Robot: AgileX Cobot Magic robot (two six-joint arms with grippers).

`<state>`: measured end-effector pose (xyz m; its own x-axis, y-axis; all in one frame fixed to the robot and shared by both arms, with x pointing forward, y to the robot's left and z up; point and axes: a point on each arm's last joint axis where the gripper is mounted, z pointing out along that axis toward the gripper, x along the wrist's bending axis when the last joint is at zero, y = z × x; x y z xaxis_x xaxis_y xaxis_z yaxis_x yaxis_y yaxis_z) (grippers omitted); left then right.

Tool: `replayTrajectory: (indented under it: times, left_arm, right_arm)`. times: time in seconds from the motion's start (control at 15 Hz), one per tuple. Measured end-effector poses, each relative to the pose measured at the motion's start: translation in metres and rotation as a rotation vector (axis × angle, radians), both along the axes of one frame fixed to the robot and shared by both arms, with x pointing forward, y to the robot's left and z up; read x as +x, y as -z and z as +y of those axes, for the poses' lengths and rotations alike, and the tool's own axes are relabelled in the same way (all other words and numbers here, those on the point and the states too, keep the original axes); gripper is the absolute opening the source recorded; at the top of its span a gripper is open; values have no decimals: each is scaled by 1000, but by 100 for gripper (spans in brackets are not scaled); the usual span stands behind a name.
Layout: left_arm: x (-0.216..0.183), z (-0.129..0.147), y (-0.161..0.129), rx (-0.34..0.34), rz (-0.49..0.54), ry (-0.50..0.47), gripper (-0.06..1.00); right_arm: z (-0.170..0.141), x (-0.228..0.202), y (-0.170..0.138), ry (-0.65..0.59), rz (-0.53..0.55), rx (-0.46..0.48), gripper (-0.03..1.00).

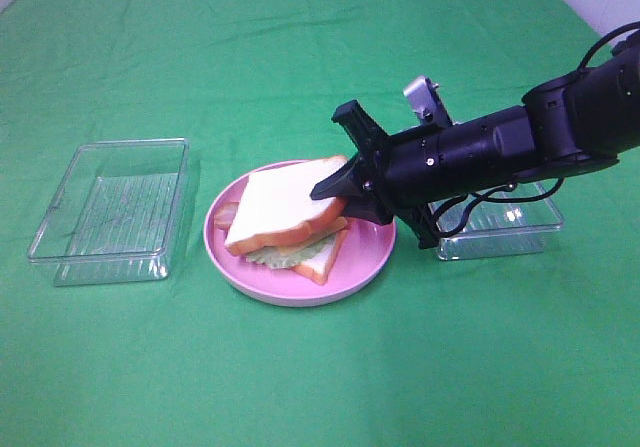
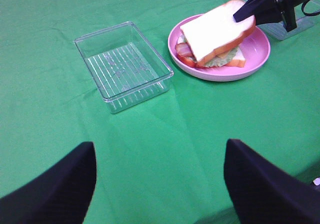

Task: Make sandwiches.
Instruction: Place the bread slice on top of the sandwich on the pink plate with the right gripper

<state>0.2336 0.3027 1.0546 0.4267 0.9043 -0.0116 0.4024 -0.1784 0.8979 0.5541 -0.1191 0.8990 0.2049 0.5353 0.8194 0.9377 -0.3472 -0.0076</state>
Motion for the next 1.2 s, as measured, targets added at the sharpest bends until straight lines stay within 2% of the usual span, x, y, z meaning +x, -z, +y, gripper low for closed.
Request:
replayTrajectory:
  times: [0.2, 1.2]
  left_arm:
    - [0, 0, 0, 0, 0, 0, 68]
    - [0, 0, 0, 0, 0, 0, 68]
  right_arm:
    - [6, 7, -2, -39, -21, 42, 20]
    - [14, 11, -16, -81, -40, 126, 20]
